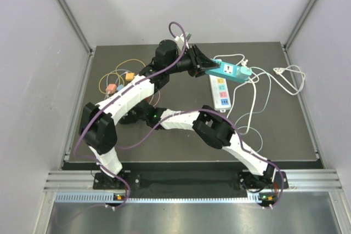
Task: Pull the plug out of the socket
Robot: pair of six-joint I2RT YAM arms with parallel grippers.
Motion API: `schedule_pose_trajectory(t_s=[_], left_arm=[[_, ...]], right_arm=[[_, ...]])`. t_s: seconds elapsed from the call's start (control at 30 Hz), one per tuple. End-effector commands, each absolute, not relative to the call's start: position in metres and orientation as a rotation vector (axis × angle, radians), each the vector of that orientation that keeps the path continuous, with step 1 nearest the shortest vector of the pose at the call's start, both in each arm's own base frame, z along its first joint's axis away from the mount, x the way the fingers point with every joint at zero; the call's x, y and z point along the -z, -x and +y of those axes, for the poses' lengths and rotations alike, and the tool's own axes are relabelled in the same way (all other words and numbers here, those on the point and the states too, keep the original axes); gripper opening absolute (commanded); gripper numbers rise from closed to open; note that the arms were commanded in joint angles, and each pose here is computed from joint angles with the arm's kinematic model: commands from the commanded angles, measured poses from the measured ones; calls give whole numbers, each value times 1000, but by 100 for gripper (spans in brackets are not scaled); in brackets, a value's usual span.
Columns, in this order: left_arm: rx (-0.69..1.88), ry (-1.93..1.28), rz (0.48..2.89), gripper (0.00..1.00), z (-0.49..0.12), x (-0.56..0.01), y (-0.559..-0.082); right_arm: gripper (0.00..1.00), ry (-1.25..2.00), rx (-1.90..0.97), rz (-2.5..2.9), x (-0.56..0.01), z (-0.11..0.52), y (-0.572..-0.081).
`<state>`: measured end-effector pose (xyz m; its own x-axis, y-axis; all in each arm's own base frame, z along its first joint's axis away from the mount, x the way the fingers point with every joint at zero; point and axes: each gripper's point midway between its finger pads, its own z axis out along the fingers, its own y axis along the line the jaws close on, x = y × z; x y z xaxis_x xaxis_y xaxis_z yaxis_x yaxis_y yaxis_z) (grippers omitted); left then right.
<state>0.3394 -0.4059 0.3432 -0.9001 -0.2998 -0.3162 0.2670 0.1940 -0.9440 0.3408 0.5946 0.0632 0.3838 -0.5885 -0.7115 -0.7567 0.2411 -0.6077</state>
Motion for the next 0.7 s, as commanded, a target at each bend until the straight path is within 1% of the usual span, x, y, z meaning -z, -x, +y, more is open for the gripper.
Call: schedule_pose_trajectory(t_s=[0.0,0.03,0.1,0.13,0.23,0.27,0.33,0.37,0.4,0.43,0.47,0.5,0.53,0.57,0.6,0.63,0.67], left_arm=[[1813,-36,1864,0,-393,-397,-333],[1805,-31,1865,0,-392,-398,-335],[1772,-26,1865,0,-386,-397,-341],[1761,-17,1872,0,-384,-396,-343],[1737,5,1887,0,-379,-389,-350],[1741,16,1896,0,-379,-388,-352],[1773,28,1900,0,-379,-388,-352],[1778,27,1897,0,-379,-389,-352],[1777,30,1893,0,-379,-391,-352],[1779,30,1890,0,-378,-393,-351],[1781,32,1887,0,-378,-395,-351],[1783,31,1883,0,-378,-397,-351],[1782,33,1880,0,-377,-398,-351],[1781,31,1874,0,-377,-400,-350],[1779,36,1875,0,-376,-400,-351],[1777,33,1874,0,-376,-399,-351],[1773,38,1876,0,-375,-398,-352]], right_arm=[[100,1441,-258,1188,-142,600,-319],[100,1478,-249,1149,-157,596,-314],[100,1669,-286,1137,-141,583,-290],[100,1741,-329,1080,-151,580,-276],[100,1931,-397,1044,-146,556,-246],[100,1970,-466,1012,-147,554,-232],[100,2053,-510,1003,-141,535,-212],[100,2058,-504,1007,-138,531,-208],[100,2104,-498,1040,-116,515,-201],[100,2112,-467,1026,-122,506,-198],[100,2146,-458,1056,-103,490,-193],[100,2158,-449,1066,-99,480,-192],[100,2147,-424,1044,-111,472,-191],[100,2181,-417,1061,-95,456,-184],[100,2188,-414,1063,-96,446,-182],[100,2182,-415,1032,-109,437,-179],[99,2242,-420,1062,-97,417,-169]])
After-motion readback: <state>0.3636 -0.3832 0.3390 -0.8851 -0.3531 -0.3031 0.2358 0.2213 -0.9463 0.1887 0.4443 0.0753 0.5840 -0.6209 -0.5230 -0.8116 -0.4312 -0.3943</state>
